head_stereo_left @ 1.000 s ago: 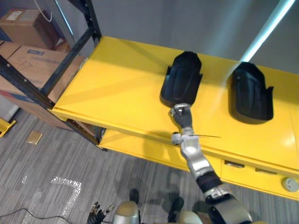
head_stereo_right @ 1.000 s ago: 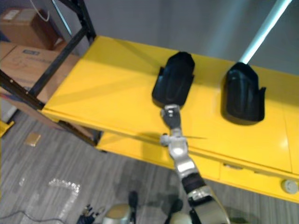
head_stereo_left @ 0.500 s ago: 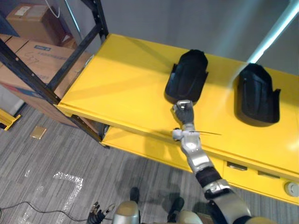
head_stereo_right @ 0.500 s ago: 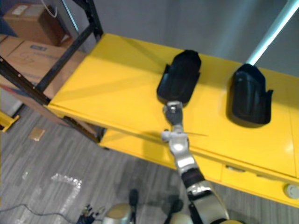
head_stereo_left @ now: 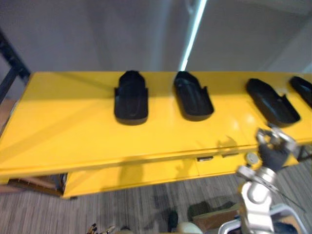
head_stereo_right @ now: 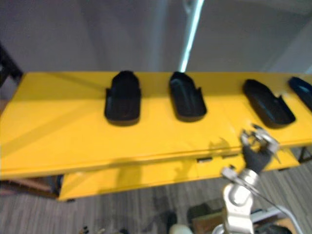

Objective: Walk over and take plastic housings, then place them on the shelf

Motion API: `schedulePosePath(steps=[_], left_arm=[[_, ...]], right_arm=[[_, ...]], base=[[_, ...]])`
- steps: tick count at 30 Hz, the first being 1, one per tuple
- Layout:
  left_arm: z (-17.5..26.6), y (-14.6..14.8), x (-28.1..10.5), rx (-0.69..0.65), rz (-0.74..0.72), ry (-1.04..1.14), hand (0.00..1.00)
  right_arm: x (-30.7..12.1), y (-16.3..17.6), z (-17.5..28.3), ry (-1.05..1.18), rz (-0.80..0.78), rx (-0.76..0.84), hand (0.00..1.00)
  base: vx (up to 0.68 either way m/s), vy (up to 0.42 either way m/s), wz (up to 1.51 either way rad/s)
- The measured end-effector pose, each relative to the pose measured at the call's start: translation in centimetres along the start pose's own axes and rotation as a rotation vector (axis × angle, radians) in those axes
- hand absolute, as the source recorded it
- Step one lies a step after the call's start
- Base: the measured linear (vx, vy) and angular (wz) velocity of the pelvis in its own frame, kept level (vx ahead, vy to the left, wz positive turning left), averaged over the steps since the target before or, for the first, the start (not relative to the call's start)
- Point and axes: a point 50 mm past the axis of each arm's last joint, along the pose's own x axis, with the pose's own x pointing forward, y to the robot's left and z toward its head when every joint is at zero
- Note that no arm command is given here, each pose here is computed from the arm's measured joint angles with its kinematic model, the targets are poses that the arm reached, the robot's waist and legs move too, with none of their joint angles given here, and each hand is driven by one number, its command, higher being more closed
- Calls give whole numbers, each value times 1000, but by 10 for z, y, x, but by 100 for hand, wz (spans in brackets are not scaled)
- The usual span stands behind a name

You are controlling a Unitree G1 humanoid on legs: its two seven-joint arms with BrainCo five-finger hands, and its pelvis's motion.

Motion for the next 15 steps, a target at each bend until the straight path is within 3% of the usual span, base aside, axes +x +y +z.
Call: schedulePosePath(steps=[4, 8, 10, 15], left_arm=[[0, -8, 0, -21, -27, -1, 0], [3, -14, 1, -25, -47, -14, 0], [4, -15, 0, 5, -54, -21, 0], [6, -21, 3, 66, -70, 0, 0]], right_arm=[[-20, -63, -37, 206, -154, -147, 0], [-55, -89, -61, 387, -223, -132, 0], [-61, -77, -61, 395, -195, -69, 0], [-62, -1, -56, 369, 70, 57, 0]], base=[[-20, -3, -61], [-79, -52, -34], [-129, -65, -24], [-107, -59, -29]])
